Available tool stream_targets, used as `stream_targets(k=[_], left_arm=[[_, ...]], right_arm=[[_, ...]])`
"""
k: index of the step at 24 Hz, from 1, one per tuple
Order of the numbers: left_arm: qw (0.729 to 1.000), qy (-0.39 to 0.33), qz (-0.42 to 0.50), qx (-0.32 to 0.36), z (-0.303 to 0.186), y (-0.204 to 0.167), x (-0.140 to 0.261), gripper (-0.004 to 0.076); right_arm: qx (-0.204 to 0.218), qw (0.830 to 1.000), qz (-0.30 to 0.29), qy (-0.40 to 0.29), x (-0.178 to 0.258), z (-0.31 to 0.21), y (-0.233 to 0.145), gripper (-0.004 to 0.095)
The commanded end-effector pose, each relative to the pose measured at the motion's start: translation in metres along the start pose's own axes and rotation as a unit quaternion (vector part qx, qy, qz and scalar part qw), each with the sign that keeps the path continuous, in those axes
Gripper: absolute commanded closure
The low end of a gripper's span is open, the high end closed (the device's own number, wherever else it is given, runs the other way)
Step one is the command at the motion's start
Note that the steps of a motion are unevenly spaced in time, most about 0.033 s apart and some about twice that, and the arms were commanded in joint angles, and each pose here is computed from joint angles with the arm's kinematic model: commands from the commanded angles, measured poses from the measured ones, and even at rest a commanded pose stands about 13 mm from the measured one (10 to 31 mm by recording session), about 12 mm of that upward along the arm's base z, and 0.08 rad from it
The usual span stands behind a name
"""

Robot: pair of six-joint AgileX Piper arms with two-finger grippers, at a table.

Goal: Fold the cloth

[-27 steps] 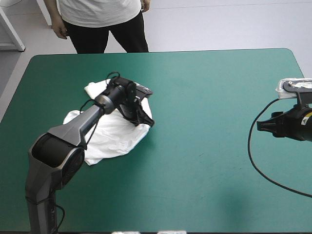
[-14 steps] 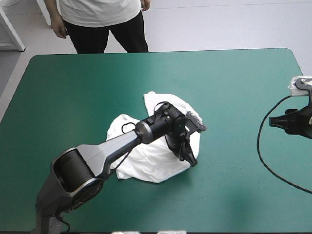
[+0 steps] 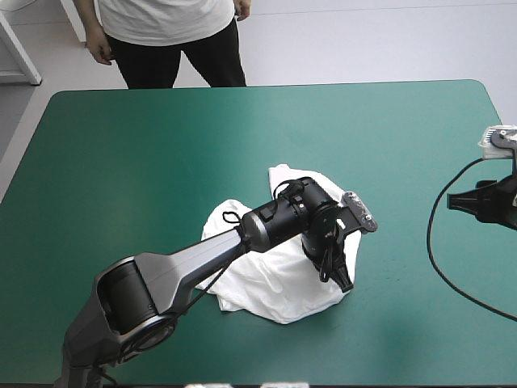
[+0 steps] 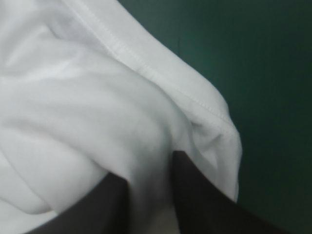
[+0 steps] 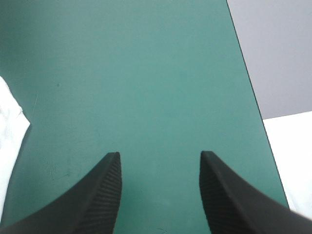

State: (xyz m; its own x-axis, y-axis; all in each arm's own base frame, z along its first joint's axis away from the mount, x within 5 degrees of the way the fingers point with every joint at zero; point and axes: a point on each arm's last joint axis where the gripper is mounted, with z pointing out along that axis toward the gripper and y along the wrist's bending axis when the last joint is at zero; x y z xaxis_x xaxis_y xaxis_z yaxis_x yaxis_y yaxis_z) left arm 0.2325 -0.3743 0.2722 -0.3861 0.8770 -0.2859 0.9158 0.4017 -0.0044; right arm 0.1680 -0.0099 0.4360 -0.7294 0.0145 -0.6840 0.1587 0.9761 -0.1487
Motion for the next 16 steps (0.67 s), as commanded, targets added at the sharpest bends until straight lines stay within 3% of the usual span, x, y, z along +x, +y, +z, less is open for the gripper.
stream_targets(k=[1, 4, 10, 16], left_arm=[[0.997, -0.069, -0.007, -0.019, -0.071, 0.0, -0.01, 0.0296], [0.985, -0.128, -0.072, -0.093, -0.119, 0.028, -0.005, 0.0171], [0.965, -0.155, -0.169, -0.128, -0.172, 0.081, 0.044, 0.0178], [0.937, -0.125, -0.291, -0.144, -0.193, 0.107, 0.132, 0.0178]], right_arm=[[0.006, 0.999, 0.004, -0.041, -0.007, -0.011, -0.004, 0.045], [-0.006, 0.999, 0.011, -0.033, -0.006, -0.011, -0.002, 0.045], [-0.023, 0.999, 0.017, -0.029, -0.005, -0.011, 0.001, 0.045], [-0.053, 0.998, 0.027, -0.023, -0.004, -0.012, 0.006, 0.045]])
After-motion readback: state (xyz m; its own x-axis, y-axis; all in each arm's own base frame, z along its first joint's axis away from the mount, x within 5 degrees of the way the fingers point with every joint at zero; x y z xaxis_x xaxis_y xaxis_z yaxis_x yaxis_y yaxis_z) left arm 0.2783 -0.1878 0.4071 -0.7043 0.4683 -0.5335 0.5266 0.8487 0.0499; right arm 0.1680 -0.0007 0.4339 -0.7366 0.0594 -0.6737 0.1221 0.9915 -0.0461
